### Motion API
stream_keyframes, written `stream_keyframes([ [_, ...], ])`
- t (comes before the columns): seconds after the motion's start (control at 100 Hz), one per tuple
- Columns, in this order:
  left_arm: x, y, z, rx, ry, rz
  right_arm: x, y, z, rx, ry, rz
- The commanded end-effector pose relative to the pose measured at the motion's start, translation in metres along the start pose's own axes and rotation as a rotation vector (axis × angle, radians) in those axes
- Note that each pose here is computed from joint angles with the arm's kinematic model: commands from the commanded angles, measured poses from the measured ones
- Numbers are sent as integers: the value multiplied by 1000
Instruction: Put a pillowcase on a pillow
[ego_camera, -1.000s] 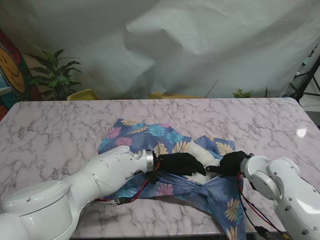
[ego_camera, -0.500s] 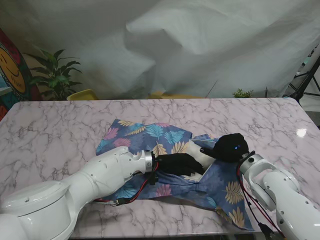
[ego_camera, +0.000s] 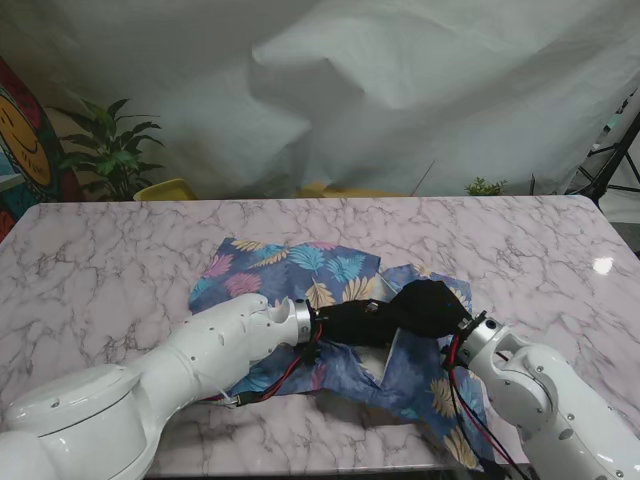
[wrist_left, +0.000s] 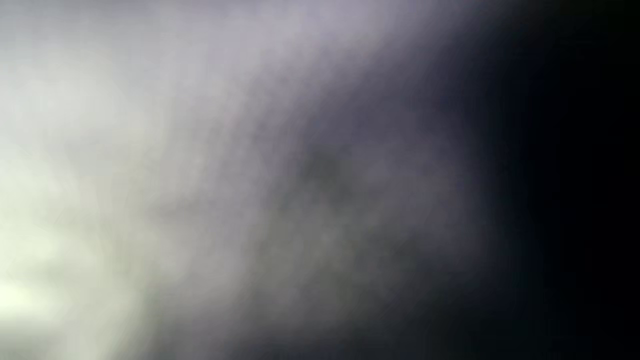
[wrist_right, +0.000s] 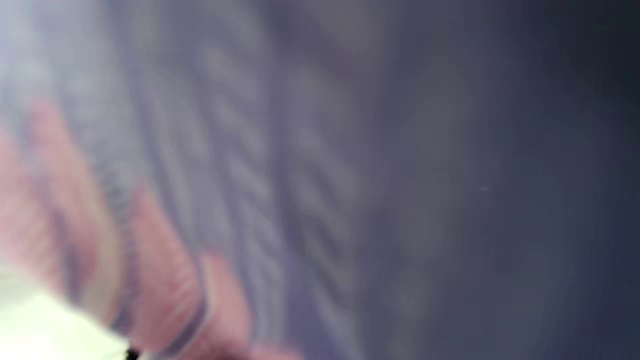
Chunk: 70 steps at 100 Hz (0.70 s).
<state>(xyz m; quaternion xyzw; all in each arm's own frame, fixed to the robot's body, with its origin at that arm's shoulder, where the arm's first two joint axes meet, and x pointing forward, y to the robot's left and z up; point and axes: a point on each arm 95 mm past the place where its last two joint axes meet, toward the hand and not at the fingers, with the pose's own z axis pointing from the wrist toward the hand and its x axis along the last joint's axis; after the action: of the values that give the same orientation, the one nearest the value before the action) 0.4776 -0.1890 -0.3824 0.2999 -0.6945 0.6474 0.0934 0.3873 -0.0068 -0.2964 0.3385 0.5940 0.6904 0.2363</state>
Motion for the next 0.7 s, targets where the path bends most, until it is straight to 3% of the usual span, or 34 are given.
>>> stream_keyframes([
  [0.0,-11,3,-13,-22,-42,-3,10,-3,4,-4,25,-11],
  [0.12,-10,-10,-11,47,-68,33,17,-6,7,-12,53,32],
  [0.24,-6,-21,-12,135,-62,15,19,-7,8,5,48,-6],
  [0.39,5,-38,-23,214,-28,32,15,-7,8,36,3,-64],
  [0.54,18,-54,-38,286,-25,60,7,-7,7,54,-47,-67],
  [0.62,23,-64,-49,302,-46,84,2,-7,6,55,-69,-62],
  [0.69,24,-70,-59,273,-80,109,-2,-6,5,51,-84,-52],
])
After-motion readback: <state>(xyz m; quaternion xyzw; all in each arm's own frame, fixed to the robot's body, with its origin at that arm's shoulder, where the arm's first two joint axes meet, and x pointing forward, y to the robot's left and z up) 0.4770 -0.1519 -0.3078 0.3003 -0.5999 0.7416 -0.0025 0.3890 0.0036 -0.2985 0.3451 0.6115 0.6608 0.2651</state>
